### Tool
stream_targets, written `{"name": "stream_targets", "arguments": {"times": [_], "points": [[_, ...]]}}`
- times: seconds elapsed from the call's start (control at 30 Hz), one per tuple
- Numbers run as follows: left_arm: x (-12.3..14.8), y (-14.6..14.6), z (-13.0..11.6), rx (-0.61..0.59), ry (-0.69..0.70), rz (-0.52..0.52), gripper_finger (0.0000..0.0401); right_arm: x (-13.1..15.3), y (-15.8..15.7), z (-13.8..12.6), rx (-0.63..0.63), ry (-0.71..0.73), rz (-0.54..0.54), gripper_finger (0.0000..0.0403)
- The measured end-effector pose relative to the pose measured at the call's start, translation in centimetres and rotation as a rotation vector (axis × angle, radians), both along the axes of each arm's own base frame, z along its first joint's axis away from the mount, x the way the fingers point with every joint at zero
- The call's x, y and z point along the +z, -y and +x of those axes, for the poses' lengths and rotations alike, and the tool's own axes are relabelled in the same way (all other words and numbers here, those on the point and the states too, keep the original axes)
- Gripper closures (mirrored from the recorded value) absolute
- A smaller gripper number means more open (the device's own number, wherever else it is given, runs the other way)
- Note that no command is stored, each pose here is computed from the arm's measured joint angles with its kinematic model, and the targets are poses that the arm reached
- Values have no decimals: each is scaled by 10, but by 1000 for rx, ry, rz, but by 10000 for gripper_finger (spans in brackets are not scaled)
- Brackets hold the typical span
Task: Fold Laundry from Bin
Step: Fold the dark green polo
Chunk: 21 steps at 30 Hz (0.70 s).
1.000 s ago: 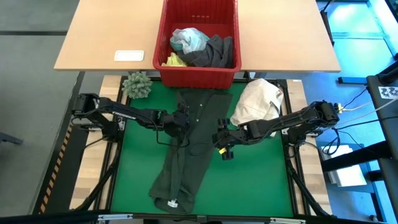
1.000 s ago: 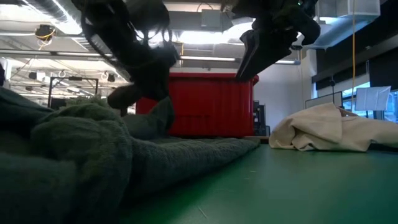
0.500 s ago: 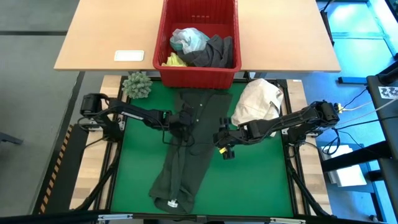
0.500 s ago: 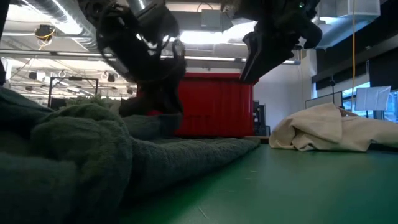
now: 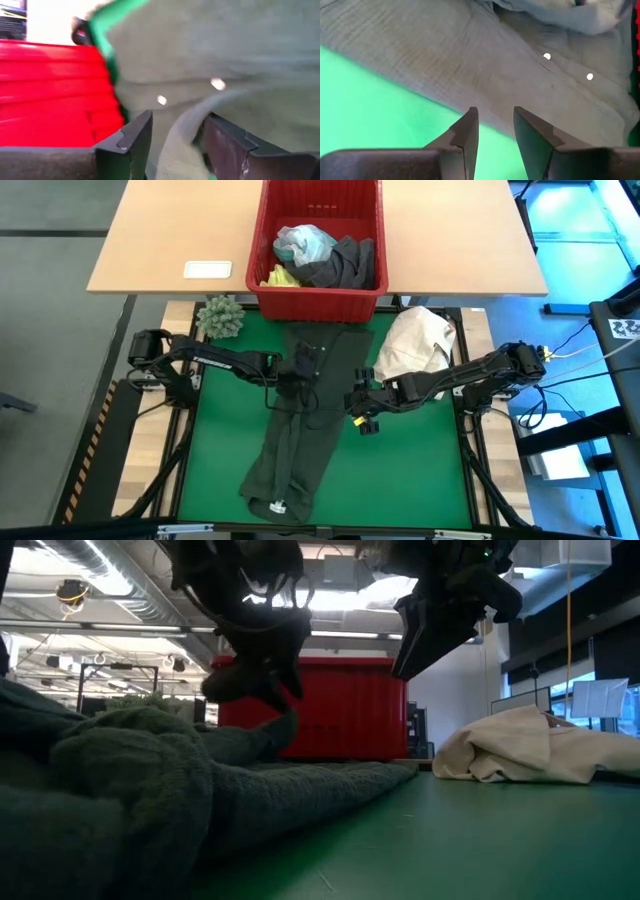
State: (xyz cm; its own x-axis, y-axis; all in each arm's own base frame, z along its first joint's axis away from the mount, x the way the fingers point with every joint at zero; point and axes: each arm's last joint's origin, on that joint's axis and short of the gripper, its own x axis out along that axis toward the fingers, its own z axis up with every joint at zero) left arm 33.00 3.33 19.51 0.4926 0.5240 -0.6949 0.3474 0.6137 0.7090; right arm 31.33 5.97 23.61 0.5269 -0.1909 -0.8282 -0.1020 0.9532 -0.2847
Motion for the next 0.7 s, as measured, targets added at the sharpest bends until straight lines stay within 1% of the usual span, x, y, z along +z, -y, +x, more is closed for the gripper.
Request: {"name": "stream_targets", "arguments": {"times": [0.1,0.27,0.37,0.43,0.53,0.63,0.7], "points": [[-3,-4,-4,19,-44,-1,230,0,0,0,-1,1,1,282],[-3,-7,-5,23,-50,-9,230,0,0,0,-2,1,1,282],[-2,-7,-7,79,-33,-21,230,0,0,0,-1,2,1,282],[3,-6,-12,122,-15,-58,230,0,0,1,-1,13,4,282],[8,6,-21,157,-8,-128,230,3,0,5,-6,66,10,282],[12,30,-30,151,-25,-205,230,5,4,12,-20,130,16,282],[15,48,-33,148,-5,-252,232,8,10,16,-32,168,19,282]]}}
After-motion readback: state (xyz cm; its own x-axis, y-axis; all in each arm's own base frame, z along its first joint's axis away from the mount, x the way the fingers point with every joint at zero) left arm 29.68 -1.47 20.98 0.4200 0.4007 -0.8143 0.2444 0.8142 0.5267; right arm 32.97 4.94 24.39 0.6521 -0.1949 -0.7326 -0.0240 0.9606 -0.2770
